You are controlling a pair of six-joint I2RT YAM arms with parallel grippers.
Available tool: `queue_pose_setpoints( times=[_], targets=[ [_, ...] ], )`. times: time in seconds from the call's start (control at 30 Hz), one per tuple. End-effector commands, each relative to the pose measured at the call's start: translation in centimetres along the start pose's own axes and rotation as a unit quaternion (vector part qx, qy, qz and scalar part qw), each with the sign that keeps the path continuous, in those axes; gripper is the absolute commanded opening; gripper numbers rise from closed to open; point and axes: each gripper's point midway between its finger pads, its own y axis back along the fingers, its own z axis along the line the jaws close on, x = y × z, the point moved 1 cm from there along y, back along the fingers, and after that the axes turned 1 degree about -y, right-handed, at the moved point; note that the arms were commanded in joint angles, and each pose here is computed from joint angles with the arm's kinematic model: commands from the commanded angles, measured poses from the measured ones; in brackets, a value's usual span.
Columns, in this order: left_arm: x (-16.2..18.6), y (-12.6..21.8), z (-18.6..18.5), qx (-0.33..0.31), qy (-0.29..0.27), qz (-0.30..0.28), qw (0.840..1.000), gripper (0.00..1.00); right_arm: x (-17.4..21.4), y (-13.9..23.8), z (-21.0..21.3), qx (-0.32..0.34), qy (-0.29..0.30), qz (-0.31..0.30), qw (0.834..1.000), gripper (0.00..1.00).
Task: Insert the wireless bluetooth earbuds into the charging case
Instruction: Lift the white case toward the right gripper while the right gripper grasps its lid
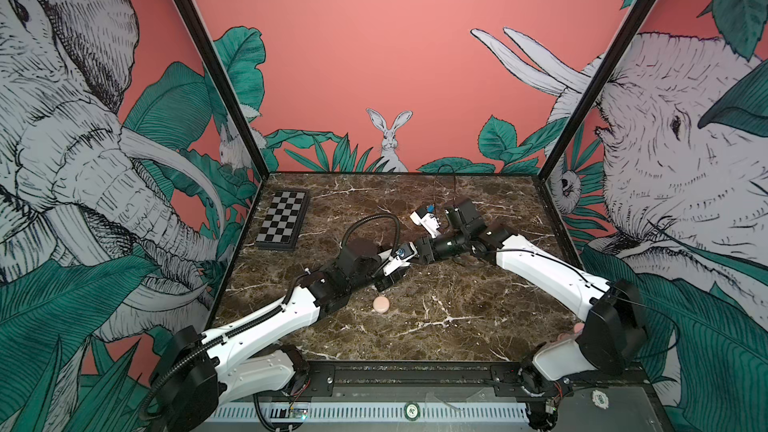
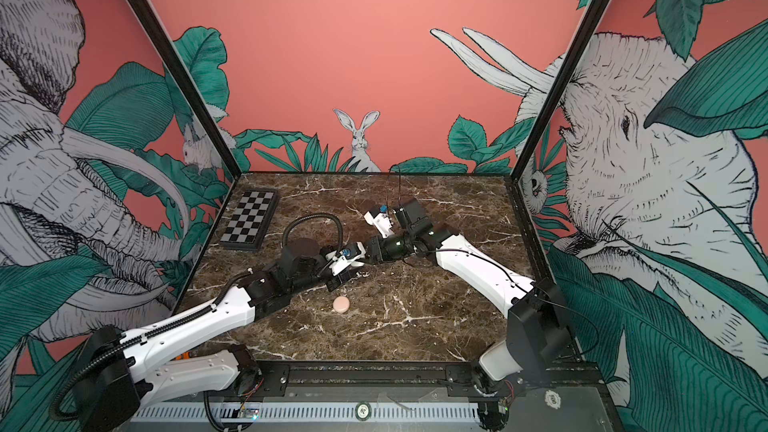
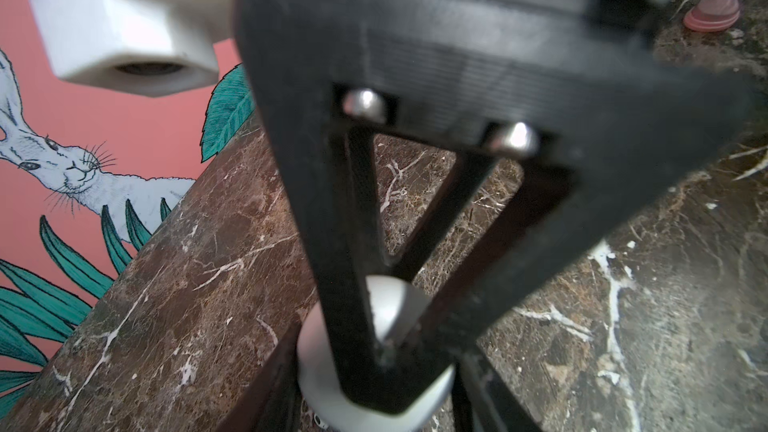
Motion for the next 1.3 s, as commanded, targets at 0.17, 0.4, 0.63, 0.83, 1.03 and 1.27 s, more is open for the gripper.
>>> queue_pose_setpoints(
  times=[0.17,0.4,0.63,0.83,1.03,1.27],
  targets=[
    [-0.4,-0.1,0.0,0.001,-0.005,-0.006,1.0,0.0,-0.7,-0.6,0.8,-0.01,0.013,-0.006,1.0,0.33],
    [-0.6,-0.4,0.3,-0.005,-0.001,-0.004,1.0,0.0,-0.4,-0.7,1.0,-0.015,0.012,-0.002,1.0,0.08],
    [-1.1,-0.5,0.6,-0.008,0.016,-0.008,1.0,0.29,-0.5,-0.5,1.3,-0.018,0.014,-0.003,1.0,0.0],
    [-2.2,0.4,1.0,-0.02,0.025,-0.036,0.999,0.99,-0.6,-0.2,1.3,-0.011,0.019,-0.009,1.0,0.0],
    [-4.6,3.7,1.1,-0.011,0.062,-0.075,0.995,0.99,-1.0,1.4,1.4,0.004,0.038,-0.025,0.999,0.0],
    [-5.1,7.2,-0.2,0.1,0.164,-0.064,0.979,0.99,-1.2,3.7,2.4,-0.009,0.073,-0.049,0.996,0.0]
  ],
)
